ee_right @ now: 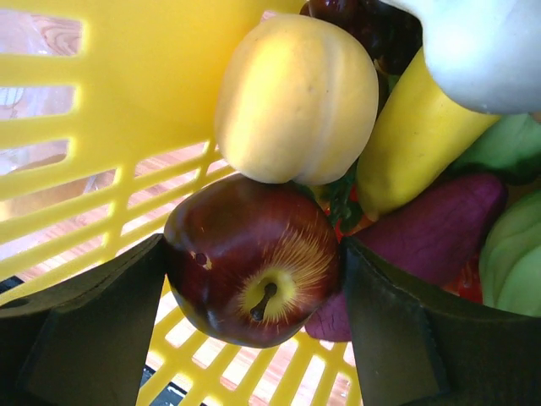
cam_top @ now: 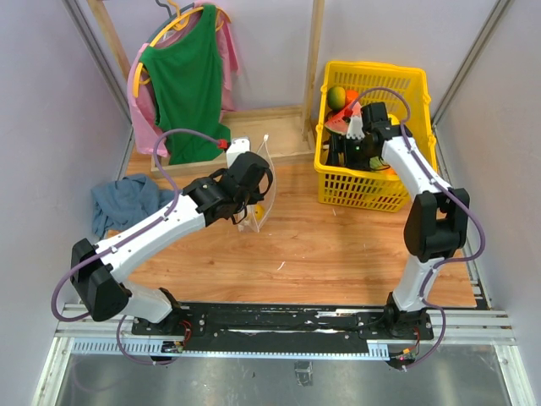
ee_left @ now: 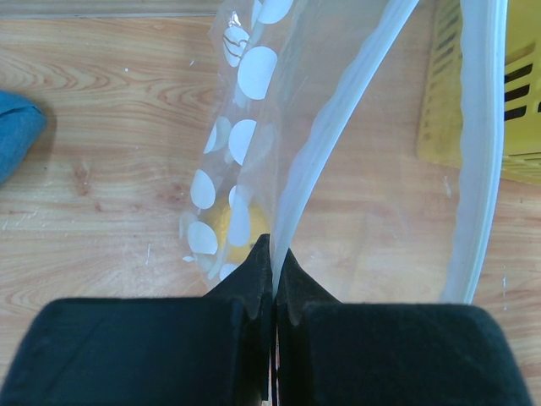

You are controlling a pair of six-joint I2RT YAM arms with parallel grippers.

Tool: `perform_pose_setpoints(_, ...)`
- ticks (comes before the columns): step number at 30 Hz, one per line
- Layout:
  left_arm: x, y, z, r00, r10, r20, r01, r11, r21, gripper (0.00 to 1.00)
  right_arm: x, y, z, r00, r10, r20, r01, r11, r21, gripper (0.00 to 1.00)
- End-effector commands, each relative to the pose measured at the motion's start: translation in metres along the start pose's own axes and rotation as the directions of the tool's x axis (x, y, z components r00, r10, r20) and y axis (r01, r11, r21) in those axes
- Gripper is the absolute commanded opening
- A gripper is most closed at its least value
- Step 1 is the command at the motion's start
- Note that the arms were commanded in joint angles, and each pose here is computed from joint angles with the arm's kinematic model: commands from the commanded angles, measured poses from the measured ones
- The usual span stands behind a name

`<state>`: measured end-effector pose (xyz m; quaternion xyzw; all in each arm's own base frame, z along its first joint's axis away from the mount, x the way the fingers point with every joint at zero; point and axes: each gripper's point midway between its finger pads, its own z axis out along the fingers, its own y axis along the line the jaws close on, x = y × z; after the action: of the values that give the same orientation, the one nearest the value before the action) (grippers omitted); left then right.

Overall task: Place the food in the zip-top bag and seal the zipper
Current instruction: Pick up the fake fruit from the bin.

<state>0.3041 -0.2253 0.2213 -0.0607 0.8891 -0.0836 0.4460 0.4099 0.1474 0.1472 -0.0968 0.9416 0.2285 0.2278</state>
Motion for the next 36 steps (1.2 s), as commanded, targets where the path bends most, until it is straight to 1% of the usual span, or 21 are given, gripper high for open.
perform_pose_setpoints(1, -0.014, -0.005, -0.004, 1.0, -0.018, 0.025, 0.017, 1.0, 0.018, 0.0, 0.002, 0.019, -0.037, 0.999, -0.004, 0.035, 0.005, 1.0, -0.026, 0.63)
perform_pose_setpoints(6, -0.015, -0.009, -0.005, 0.999, -0.021, 0.024, 0.021, 0.999, 0.032, 0.0, -0.008, 0.022, -0.058, 0.992, -0.026, 0.121, 0.025, 1.0, 0.008, 0.47)
perform_pose_setpoints(12, -0.013, -0.014, -0.004, 1.0, -0.026, 0.011, 0.025, 0.998, 0.057, 0.0, -0.02, 0.011, -0.083, 0.969, -0.046, 0.243, 0.015, 0.991, 0.13, 0.37)
perform_pose_setpoints(16, -0.013, -0.017, -0.003, 1.0, -0.021, 0.004, 0.02, 0.998, 0.063, 0.0, -0.029, 0.009, -0.107, 0.933, -0.08, 0.351, 0.013, 0.982, 0.188, 0.31)
perform_pose_setpoints(20, -0.014, -0.018, -0.004, 1.0, -0.02, 0.005, 0.019, 0.998, 0.065, 0.0, -0.036, 0.013, -0.133, 0.883, -0.105, 0.457, 0.005, 0.976, 0.216, 0.26)
perform_pose_setpoints(23, -0.014, -0.019, -0.004, 1.0, -0.023, 0.003, 0.023, 0.997, 0.073, 0.0, -0.04, 0.025, -0.153, 0.839, -0.133, 0.527, 0.027, 0.979, 0.204, 0.25)
perform_pose_setpoints(29, -0.014, -0.024, -0.004, 1.0, -0.028, -0.003, 0.028, 0.995, 0.091, 0.0, -0.037, 0.062, -0.175, 0.792, -0.178, 0.584, 0.108, 0.982, 0.152, 0.23)
perform_pose_setpoints(32, -0.016, -0.026, -0.006, 0.999, -0.034, 0.0, 0.034, 0.994, 0.099, 0.0, -0.032, 0.097, -0.175, 0.771, -0.195, 0.606, 0.187, 0.979, 0.077, 0.22)
perform_pose_setpoints(36, -0.017, -0.026, -0.007, 0.999, -0.042, 0.0, 0.042, 0.994, 0.103, 0.0, -0.025, 0.144, -0.176, 0.743, -0.178, 0.646, 0.271, 0.961, -0.047, 0.21)
